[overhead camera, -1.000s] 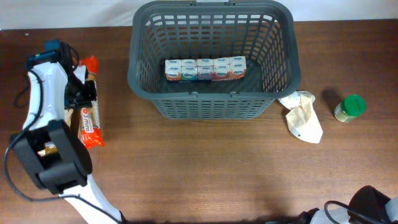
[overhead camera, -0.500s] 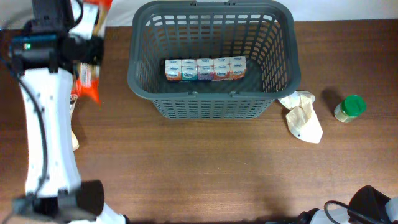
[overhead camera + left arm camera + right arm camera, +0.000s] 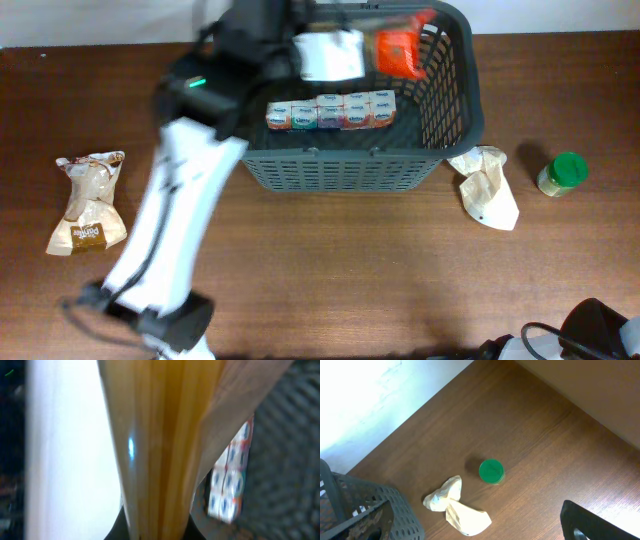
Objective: Pack container
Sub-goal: 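Place the spaghetti package into the basket and withdraw left gripper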
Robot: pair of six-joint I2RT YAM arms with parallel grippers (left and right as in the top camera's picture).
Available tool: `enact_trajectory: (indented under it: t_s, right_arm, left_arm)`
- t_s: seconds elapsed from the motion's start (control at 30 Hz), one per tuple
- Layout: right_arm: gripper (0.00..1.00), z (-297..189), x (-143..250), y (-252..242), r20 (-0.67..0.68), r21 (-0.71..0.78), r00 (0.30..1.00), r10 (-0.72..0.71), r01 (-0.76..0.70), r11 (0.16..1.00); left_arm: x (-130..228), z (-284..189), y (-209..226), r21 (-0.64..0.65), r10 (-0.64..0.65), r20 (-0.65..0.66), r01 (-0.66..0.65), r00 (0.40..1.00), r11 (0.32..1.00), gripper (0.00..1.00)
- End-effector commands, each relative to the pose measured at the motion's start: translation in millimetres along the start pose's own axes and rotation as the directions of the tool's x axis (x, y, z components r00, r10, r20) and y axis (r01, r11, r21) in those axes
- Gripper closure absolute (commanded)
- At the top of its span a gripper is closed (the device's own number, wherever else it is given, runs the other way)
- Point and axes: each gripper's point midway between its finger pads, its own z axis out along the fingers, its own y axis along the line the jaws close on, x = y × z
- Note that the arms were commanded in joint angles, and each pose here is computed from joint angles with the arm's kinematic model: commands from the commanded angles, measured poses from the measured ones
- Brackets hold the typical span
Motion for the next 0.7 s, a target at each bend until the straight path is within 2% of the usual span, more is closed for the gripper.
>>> enact_trajectory:
  t_s: [0.0, 0.17, 0.37, 0.5, 0.53, 0.57, 0.6, 0.63, 0.67]
  right_arm:
    - [0.02, -2.6, -1.2, -2.3, 0.011, 0.010, 1.000, -0.002, 0.002, 1.000]
    - [0.01, -2.6, -1.2, -2.3, 0.011, 0.010, 1.000, -0.002, 0.002, 1.000]
    - [0.01, -2.6, -1.2, -2.3, 0.011, 0.010, 1.000, -0.002, 0.002, 1.000]
    - [0.02, -2.6, -1.2, -2.3, 0.011, 0.010, 1.000, -0.002, 0.002, 1.000]
    - [0.01, -2.6, -1.2, -2.3, 0.011, 0.010, 1.000, -0.002, 0.002, 1.000]
    - [0.01, -2.6, -1.2, -2.3, 0.011, 0.010, 1.000, -0.002, 0.002, 1.000]
    - [0.01, -2.6, -1.2, -2.3, 0.011, 0.010, 1.000, -0.002, 0.002, 1.000]
    - [0.01, -2.6, -1.2, -2.3, 0.011, 0.010, 1.000, -0.002, 0.002, 1.000]
    - [0.01, -2.6, -1.2, -2.3, 0.011, 0.010, 1.000, -0.002, 0.002, 1.000]
  left_arm:
    - [-4.5, 59.8, -16.1, 0.048, 0.096, -0.021, -0.095, 0.995, 0.994, 0.98]
    - [19.5, 126.9, -58.3, 0.126, -0.100, -0.181, 0.124, 0.978, 0.984, 0.98]
    - [46.7, 120.8, -120.6, 0.341, -0.052, -0.323, 0.167, 0.945, 0.925, 0.98]
    - [50.8, 115.9, -128.5, 0.356, -0.080, -0.358, 0.215, 0.930, 0.909, 0.98]
    - [51.6, 114.9, -130.0, 0.362, -0.077, -0.363, 0.217, 0.929, 0.907, 0.75]
    - [52.3, 114.3, -130.8, 0.364, -0.075, -0.366, 0.217, 0.928, 0.906, 0.29]
    - [52.2, 114.3, -130.2, 0.362, -0.076, -0.366, 0.217, 0.928, 0.906, 0.01]
    - [53.1, 113.8, -125.9, 0.337, -0.097, -0.379, 0.235, 0.920, 0.912, 0.01]
    - [55.9, 112.8, -112.5, 0.258, -0.159, -0.413, 0.283, 0.896, 0.924, 0.01]
